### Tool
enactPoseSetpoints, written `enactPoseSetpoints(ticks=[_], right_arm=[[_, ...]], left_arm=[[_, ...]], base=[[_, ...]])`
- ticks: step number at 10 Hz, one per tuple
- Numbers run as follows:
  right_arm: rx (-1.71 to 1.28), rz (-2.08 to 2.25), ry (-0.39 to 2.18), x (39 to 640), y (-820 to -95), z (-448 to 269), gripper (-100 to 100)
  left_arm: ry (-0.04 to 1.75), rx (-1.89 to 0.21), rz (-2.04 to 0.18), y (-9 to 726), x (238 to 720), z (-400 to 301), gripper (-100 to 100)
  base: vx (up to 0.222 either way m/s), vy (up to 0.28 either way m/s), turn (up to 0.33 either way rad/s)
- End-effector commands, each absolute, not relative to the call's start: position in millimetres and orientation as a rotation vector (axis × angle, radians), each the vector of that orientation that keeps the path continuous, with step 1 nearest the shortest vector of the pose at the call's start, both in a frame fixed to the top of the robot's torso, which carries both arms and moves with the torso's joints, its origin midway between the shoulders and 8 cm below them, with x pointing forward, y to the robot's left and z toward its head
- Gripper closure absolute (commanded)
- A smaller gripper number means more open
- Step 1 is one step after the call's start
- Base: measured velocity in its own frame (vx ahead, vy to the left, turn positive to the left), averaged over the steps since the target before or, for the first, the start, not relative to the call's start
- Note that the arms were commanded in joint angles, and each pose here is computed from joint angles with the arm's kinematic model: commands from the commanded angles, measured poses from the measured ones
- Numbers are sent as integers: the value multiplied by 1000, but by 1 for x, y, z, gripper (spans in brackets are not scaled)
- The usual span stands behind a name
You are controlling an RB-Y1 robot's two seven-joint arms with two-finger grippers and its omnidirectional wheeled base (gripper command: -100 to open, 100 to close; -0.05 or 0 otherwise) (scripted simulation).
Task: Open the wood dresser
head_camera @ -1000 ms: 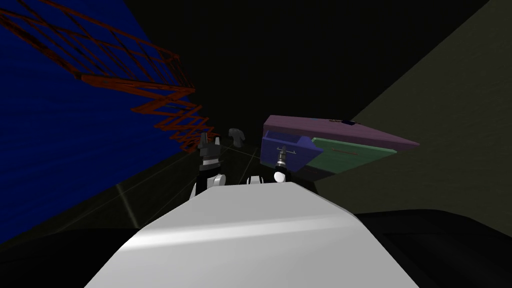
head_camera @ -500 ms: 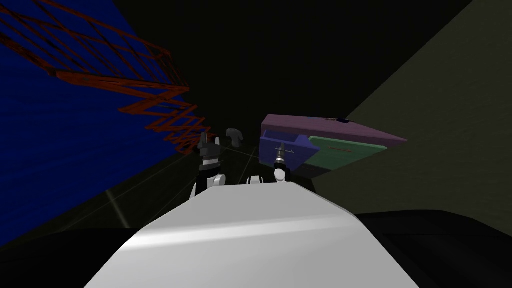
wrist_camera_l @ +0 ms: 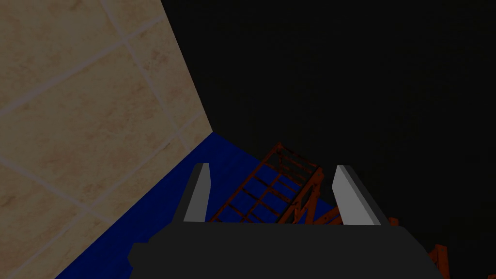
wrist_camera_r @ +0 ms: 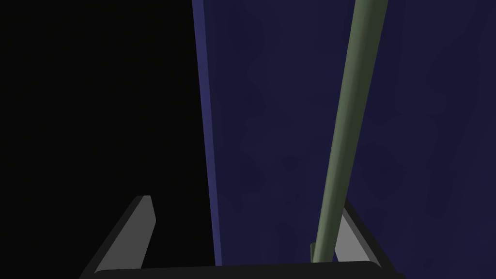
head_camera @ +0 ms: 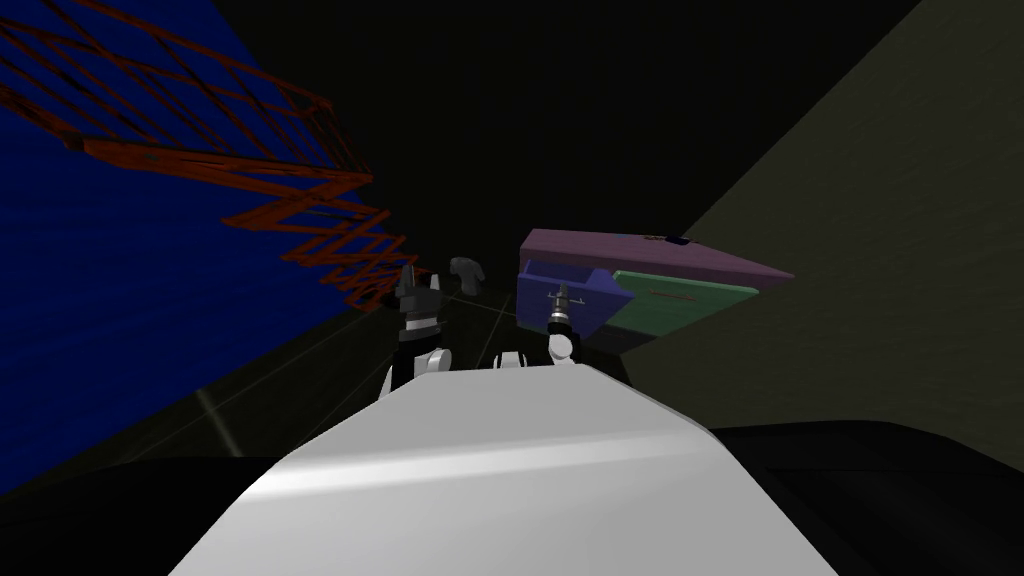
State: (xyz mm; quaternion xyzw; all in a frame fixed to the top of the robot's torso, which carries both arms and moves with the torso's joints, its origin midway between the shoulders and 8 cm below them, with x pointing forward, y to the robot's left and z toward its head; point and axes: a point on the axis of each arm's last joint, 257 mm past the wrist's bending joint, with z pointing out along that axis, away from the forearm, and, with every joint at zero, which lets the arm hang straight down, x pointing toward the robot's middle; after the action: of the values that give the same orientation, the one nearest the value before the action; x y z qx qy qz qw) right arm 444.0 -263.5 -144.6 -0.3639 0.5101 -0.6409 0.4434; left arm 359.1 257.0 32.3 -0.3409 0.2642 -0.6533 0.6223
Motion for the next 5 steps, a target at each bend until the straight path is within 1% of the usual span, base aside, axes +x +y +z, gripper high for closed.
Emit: enactPoseSetpoints(ticks=[1,5], right_arm=[[-902,-1589,1265,444,-264,-145,0],[-902,-1589,1265,444,-264,-145,0]], left_arm=[[607,-783,-1501,257,359,32,0],[607,-783,-1501,257,359,32,0]], base=[[0,0,0],[0,0,0]])
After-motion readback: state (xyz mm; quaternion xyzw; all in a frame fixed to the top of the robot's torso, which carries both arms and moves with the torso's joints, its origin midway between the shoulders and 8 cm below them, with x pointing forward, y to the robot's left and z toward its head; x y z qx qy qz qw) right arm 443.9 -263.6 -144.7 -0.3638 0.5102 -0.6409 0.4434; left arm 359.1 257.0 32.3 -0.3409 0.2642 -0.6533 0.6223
